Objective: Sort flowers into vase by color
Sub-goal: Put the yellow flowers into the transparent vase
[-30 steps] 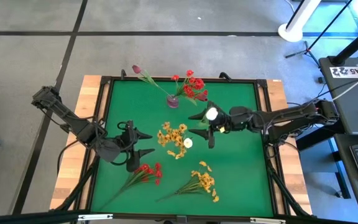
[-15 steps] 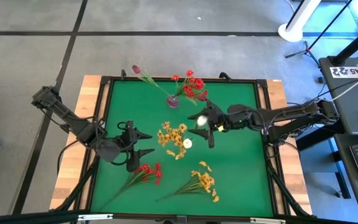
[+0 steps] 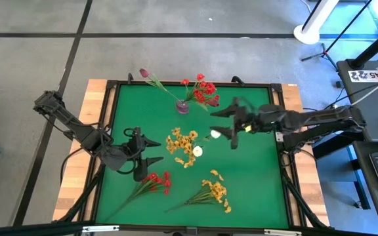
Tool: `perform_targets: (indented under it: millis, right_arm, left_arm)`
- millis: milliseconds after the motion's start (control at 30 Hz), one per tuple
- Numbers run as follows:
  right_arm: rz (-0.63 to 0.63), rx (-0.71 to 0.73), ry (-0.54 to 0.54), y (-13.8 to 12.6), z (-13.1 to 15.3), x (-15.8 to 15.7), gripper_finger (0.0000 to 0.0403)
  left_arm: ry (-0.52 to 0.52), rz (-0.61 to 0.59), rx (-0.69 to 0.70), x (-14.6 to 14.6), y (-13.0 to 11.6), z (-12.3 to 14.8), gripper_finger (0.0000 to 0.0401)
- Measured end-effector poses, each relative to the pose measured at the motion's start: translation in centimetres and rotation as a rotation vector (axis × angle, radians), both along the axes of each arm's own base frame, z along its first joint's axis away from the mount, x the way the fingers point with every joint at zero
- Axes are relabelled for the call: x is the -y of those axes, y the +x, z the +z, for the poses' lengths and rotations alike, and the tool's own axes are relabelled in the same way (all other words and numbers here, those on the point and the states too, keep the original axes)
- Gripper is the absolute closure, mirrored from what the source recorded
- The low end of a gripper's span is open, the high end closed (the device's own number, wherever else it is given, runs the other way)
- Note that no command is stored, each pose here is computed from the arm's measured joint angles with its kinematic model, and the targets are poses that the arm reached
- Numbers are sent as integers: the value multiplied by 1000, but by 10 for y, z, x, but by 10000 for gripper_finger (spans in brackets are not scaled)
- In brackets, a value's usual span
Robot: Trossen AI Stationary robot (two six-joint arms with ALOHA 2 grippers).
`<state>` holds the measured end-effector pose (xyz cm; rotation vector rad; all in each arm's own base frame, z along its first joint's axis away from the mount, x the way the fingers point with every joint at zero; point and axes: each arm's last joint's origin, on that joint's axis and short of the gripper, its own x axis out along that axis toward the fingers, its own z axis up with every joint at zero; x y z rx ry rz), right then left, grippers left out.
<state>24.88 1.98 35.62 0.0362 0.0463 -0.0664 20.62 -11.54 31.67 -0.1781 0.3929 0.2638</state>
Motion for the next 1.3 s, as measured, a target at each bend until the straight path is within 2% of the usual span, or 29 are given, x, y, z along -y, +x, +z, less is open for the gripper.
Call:
perform_targets:
  millis: [133,300,400,500,633,767,1067,1300]
  right_arm:
    - [-38,9,27,-30,14,4,159]
    - [48,66,100,-66,31,-2,159]
    - [73,48,115,-75,31,-10,159]
    - [75,9,107,-76,27,-18,159]
    - [62,-26,94,-76,23,-24,159]
    - [65,-45,87,-75,20,-29,159]
    - [51,-43,83,-76,20,-31,159]
    - [-18,-85,59,-77,16,-29,159]
  left_arm:
    - [2,-33,23,2,1,9,154]
    - [-15,-133,89,10,-1,42,154]
    - [19,-239,150,29,5,57,154]
    - [104,-315,127,57,20,51,154]
    - [188,-342,20,91,54,22,154]
    - [214,-334,-74,115,82,-16,154]
    - [74,-295,-308,138,111,-107,154]
    - [56,-238,-439,144,119,-162,154]
